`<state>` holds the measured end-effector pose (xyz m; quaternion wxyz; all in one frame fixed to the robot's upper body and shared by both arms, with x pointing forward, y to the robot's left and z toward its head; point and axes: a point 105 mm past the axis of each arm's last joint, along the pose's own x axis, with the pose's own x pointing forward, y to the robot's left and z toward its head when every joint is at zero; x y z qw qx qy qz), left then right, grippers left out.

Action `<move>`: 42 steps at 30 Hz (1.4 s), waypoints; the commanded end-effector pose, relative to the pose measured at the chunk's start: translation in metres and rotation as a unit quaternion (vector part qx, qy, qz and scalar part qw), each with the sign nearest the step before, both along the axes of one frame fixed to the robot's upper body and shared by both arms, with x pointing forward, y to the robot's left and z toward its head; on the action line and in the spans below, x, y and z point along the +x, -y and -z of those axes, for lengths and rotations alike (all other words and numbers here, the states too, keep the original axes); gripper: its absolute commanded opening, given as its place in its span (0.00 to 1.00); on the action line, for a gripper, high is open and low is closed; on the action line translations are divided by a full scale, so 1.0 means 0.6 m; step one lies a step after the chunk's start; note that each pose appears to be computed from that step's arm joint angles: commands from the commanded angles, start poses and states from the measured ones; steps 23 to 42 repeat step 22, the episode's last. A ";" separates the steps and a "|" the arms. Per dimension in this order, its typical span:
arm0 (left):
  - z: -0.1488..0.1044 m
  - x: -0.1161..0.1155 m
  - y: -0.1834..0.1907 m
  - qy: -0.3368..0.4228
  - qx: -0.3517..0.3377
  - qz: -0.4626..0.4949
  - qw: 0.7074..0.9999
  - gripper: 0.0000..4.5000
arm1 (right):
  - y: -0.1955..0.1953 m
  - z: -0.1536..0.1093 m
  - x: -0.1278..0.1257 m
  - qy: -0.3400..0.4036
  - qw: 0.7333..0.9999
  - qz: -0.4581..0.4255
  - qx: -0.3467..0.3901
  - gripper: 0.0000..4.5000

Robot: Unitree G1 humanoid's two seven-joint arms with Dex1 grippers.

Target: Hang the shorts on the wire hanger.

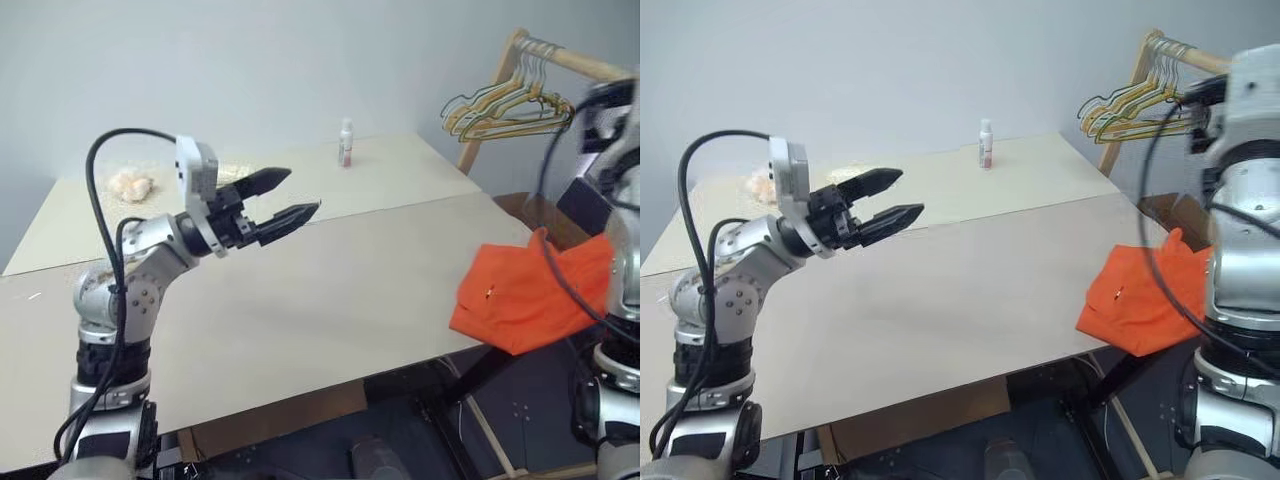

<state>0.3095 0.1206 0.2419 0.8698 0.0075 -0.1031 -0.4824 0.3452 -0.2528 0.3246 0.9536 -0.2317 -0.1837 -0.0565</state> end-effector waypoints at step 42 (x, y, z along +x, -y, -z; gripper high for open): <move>0.087 -0.054 -0.066 -0.011 0.198 -0.072 0.978 1.00 | -0.159 0.184 -0.053 -0.222 0.885 -0.405 -0.062 0.99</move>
